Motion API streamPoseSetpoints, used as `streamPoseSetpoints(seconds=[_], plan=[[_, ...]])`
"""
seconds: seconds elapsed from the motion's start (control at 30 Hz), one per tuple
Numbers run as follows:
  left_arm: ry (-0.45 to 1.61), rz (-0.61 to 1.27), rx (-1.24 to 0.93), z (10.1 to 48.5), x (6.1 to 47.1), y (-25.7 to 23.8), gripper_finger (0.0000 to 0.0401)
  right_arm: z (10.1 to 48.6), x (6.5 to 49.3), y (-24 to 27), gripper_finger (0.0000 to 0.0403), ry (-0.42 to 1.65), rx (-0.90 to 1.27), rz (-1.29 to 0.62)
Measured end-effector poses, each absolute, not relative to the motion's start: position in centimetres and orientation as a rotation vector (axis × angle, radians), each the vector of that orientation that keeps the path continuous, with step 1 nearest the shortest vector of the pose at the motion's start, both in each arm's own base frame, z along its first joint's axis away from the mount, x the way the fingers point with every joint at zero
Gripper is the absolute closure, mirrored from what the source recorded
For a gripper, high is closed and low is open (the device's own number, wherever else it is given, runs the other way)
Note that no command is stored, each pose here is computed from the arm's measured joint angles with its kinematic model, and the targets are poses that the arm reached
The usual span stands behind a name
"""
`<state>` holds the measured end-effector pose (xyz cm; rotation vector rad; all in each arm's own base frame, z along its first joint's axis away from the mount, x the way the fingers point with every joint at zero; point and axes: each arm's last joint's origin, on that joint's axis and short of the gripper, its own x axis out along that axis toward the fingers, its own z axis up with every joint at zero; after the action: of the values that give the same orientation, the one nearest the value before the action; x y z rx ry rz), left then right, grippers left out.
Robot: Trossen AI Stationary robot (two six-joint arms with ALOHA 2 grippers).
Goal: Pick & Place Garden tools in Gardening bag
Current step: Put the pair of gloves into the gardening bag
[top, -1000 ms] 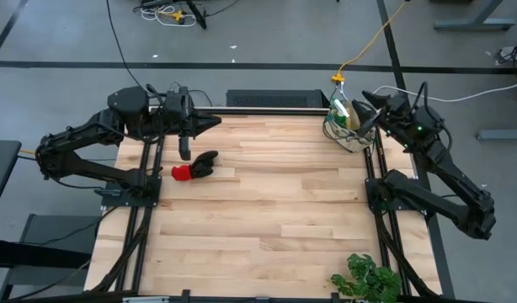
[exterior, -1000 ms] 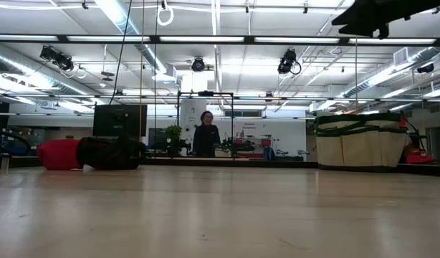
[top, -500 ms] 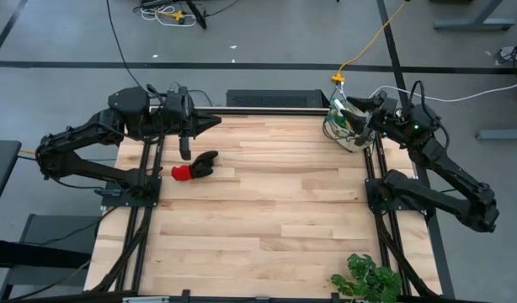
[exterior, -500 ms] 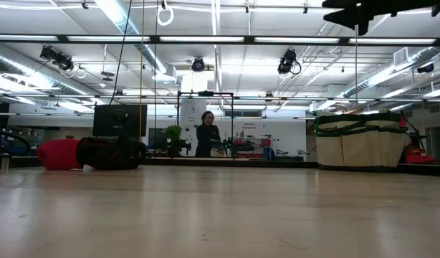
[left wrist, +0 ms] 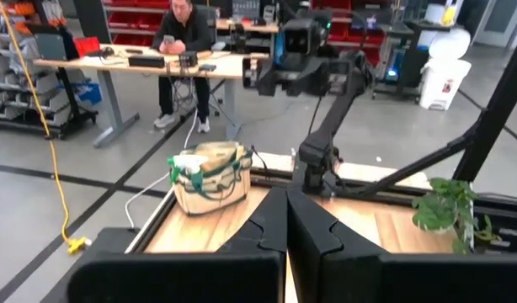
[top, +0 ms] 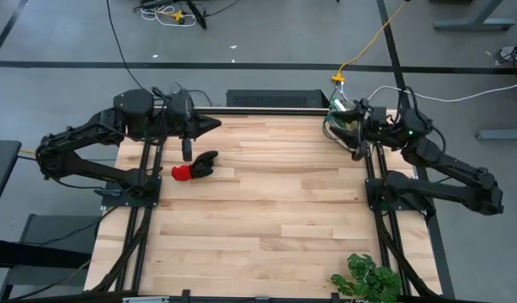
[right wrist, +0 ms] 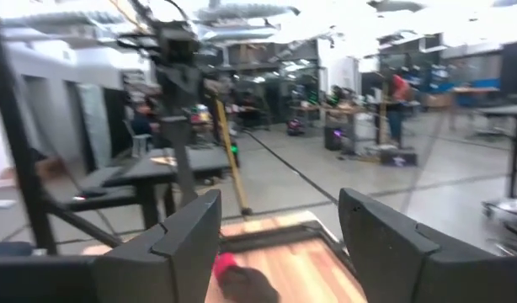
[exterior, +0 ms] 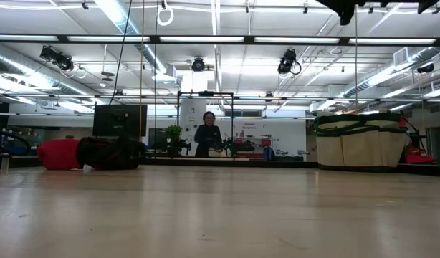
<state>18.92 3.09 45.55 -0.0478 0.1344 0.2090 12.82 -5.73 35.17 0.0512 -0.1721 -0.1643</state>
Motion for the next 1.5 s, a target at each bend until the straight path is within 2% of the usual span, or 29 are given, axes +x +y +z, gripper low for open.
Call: streamPoseSetpoints(seconds=[0.27,0.73,0.93,1.5], plan=[[0.225,0.217,-0.052,44.7,18.8,3.1,0.0399,35.5,13.4,-4.6,0.0163,-0.207,0.043,-0.071],[0.448,0.267,-0.115,42.2,19.6,3.3,0.0390,34.7,15.2,-4.5,0.0163,-0.148,0.073,-0.052],[0.569,0.312,-0.127,40.8,20.4,3.5,0.0344,34.3,15.8,-4.6,0.0163,-0.120,0.082,-0.044],[0.810,0.404,-0.148,37.8,21.9,4.0,0.0183,34.0,16.2,-4.7,0.0163,-0.097,0.093,-0.045]])
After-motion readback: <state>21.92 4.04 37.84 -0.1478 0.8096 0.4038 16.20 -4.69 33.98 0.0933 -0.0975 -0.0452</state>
